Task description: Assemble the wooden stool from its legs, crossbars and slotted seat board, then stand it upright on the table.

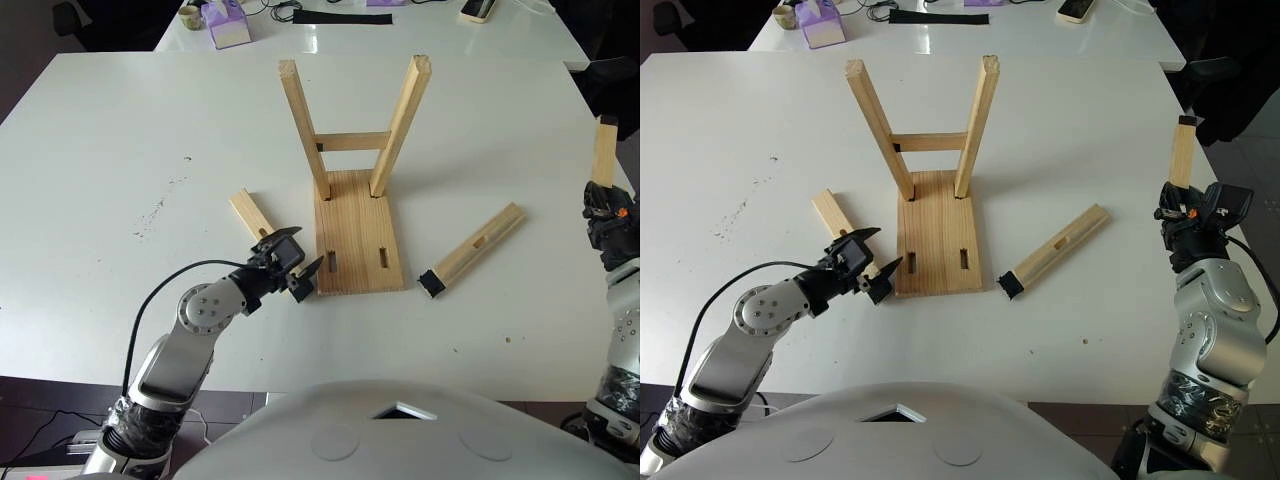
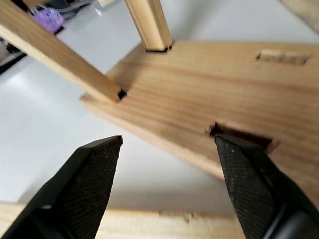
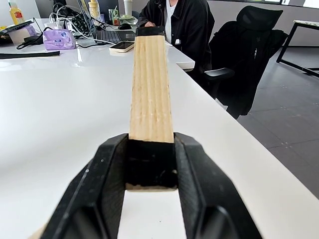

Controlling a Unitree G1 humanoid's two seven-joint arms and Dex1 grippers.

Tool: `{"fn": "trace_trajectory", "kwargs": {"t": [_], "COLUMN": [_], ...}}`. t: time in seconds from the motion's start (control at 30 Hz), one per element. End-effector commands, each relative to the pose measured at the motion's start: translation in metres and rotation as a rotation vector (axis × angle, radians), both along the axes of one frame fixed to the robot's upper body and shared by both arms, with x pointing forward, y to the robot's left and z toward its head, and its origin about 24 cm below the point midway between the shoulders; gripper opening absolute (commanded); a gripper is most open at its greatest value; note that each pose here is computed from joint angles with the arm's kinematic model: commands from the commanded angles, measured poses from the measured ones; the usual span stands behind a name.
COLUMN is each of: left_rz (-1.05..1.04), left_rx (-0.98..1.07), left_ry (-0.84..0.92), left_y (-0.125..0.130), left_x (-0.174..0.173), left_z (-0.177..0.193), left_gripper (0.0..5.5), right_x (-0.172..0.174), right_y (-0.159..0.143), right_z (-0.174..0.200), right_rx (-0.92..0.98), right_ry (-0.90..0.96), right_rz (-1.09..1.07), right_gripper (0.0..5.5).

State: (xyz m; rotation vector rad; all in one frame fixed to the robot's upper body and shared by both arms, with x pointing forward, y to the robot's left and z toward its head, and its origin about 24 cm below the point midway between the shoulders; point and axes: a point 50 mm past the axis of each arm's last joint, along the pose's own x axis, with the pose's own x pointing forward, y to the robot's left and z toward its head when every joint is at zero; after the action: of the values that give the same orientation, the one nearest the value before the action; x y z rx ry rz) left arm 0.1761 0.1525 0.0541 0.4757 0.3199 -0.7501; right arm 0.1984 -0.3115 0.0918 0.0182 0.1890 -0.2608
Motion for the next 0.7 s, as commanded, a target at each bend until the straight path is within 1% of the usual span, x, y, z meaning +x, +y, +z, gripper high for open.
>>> {"fn": "trace_trajectory", "kwargs": {"t": [0.03,0.17,0.27,0.53,0.63,0.7], "left_rz": [0.045,0.001,-0.036,-0.04,-0.019,-0.029], "left_rx": [0.112,0.148,0.168,0.204,0.206,0.152], "left_ry": [0.093,0.149,0.161,0.142,0.119,0.1], "left_y": [0.015,0.022,0.027,0.042,0.047,0.046], "left_x": [-0.011,-0.028,-0.03,-0.017,-0.009,-0.005], "left_z": [-0.015,-0.016,-0.012,-0.003,0.003,0.013], "left_gripper": [3.44,3.44,3.44,3.44,3.44,3.44], "right_x": [-0.005,-0.012,-0.018,-0.026,-0.025,-0.02], "right_y": [0.008,0.011,0.012,0.016,0.019,0.022], "right_z": [-0.001,-0.003,-0.005,-0.007,-0.001,0.01], "right_rx": [0.036,0.047,0.051,0.029,-0.025,-0.057], "right_ry": [-0.015,-0.012,-0.01,-0.017,-0.05,-0.103], "right_rz": [-0.006,-0.022,-0.036,-0.053,0.004,0.071], "right_gripper": [1.32,1.32,1.32,1.32,1.32,1.32]}}
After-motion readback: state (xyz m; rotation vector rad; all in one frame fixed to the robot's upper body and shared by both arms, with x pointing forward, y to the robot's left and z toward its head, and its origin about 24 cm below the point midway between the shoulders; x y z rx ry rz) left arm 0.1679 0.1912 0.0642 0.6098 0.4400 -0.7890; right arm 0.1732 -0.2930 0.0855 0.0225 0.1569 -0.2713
